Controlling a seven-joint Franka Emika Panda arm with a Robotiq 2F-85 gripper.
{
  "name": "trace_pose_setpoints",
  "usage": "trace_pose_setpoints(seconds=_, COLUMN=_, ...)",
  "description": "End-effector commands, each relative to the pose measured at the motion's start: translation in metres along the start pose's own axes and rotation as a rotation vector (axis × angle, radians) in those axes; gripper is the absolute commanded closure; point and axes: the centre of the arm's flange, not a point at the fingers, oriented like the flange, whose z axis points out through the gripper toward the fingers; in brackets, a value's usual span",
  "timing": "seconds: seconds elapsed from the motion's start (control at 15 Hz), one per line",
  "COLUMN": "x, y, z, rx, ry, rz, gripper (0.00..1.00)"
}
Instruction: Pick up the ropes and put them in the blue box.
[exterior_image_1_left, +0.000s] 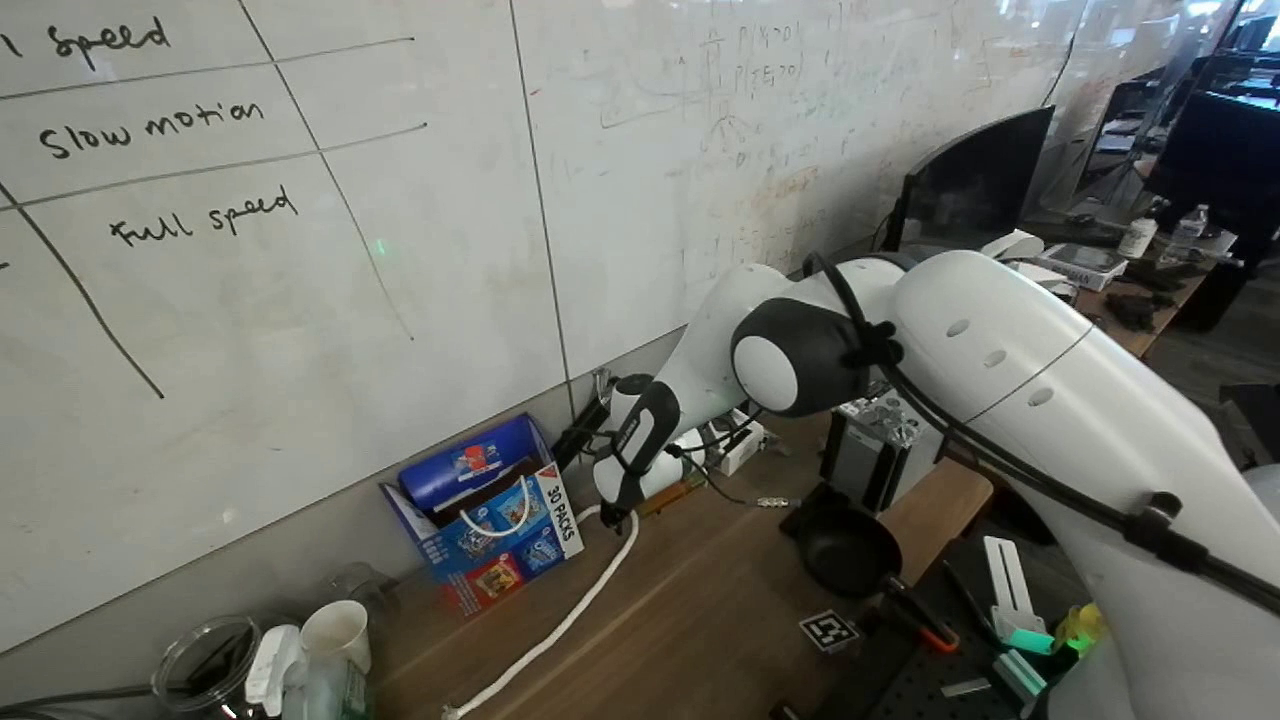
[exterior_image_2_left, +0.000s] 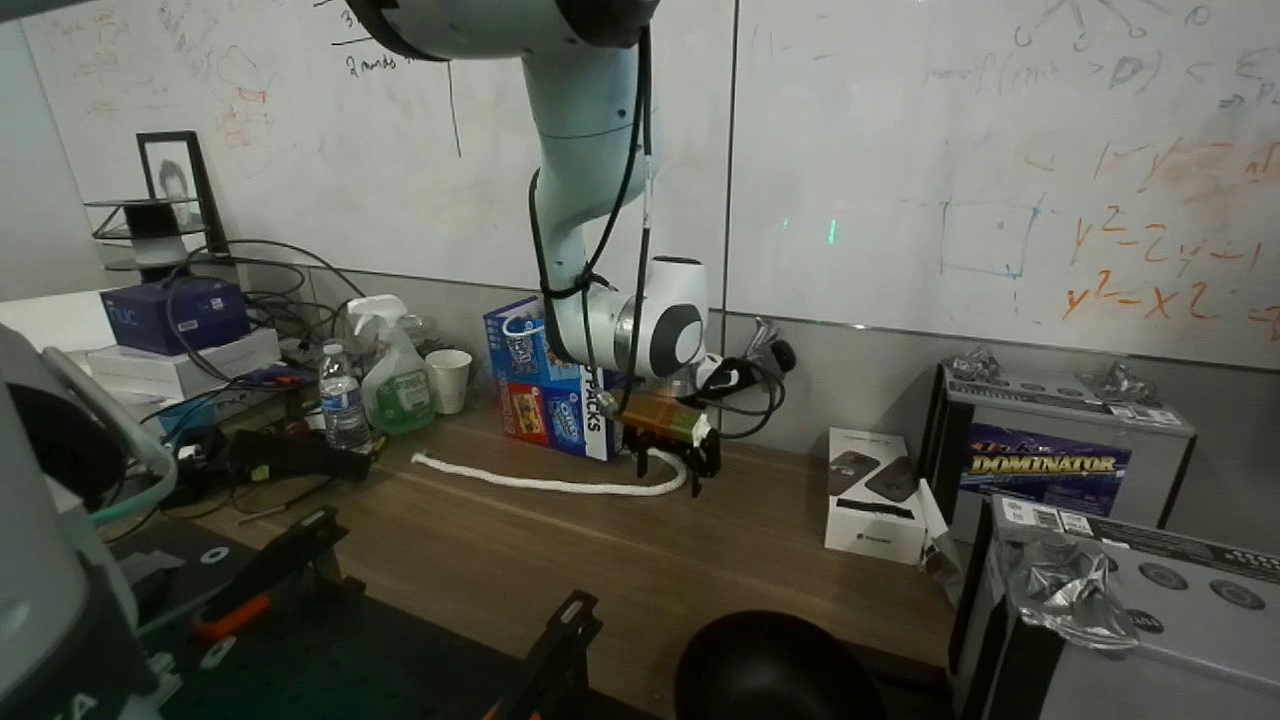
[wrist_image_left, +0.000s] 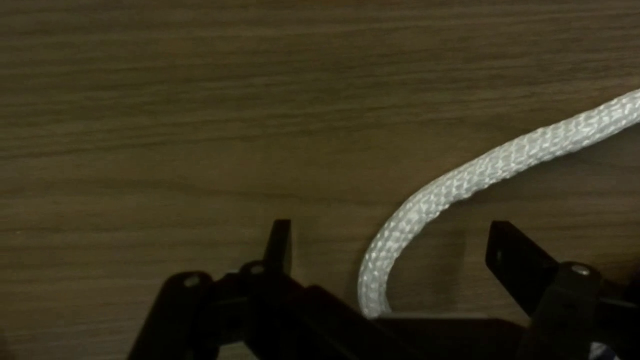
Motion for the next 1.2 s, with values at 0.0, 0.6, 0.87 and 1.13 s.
trace_pose_setpoints(seconds=0.0, x=0.0085, y=-0.0012, z=0.0035, rx=-0.034, ry=0.038, rz=0.011, gripper=0.0)
trace_pose_setpoints(seconds=0.6, x=0.0089, y=0.0042, z=0.0087, rx=-0.057, ry=0.038, rz=0.02, gripper=0.0)
trace_pose_setpoints(seconds=0.87, x=0.0083, y=0.0045, z=0.0111, rx=-0.062, ry=0.037, rz=0.021, gripper=0.0)
trace_pose_setpoints(seconds=1.13, x=0.0086, y=0.0037, z=0.0112, rx=-0.068, ry=0.039, rz=0.016, gripper=0.42)
